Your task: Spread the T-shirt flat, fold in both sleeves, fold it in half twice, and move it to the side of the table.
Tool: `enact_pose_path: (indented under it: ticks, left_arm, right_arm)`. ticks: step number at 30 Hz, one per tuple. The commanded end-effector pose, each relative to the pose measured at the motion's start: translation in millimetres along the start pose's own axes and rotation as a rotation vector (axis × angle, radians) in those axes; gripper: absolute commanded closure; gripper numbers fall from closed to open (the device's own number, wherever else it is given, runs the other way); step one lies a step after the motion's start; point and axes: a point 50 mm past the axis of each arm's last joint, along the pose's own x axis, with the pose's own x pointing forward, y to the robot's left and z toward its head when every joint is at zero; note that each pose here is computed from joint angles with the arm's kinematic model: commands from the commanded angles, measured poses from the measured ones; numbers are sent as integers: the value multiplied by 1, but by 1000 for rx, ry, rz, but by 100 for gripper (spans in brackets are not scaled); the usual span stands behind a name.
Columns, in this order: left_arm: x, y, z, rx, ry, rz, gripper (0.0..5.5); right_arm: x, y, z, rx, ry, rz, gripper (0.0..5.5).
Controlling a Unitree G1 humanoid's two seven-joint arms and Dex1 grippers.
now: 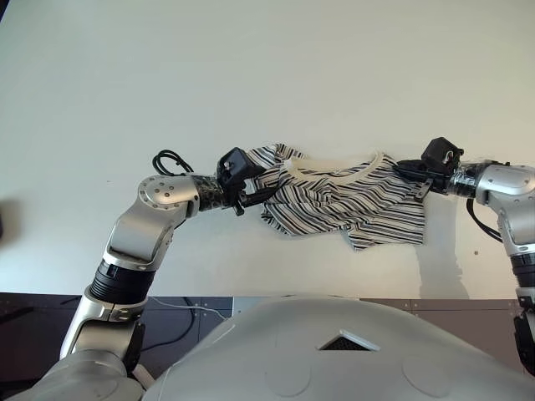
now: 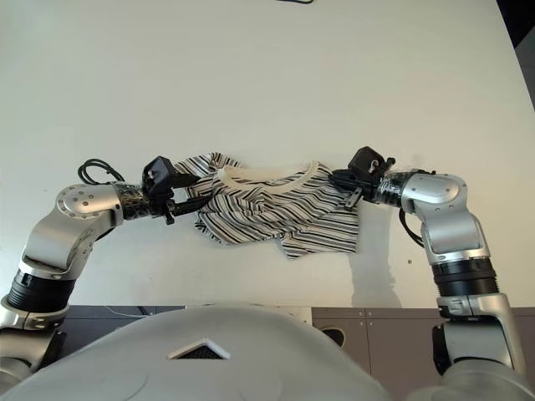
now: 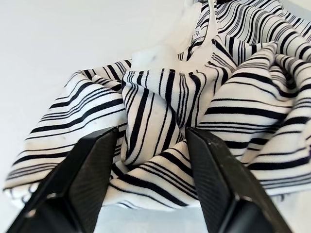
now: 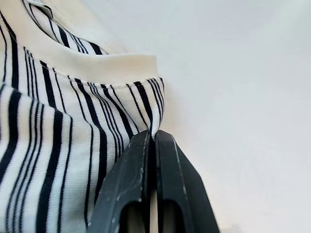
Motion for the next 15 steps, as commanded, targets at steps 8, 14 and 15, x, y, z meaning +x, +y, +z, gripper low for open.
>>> enact_pose_path:
  ticks: [8,14,15]
  left_arm:
    - [-3,16,14,-234,32,-16,287]
    - [-2,18,12,-297,36,-35,375]
    - [-2,18,11,-302,38,-37,393]
  right_arm:
    - [8,23,-27,63,90,27,540]
    - [9,26,-28,68,91,32,540]
    - [9,27,-28,69,91,32,540]
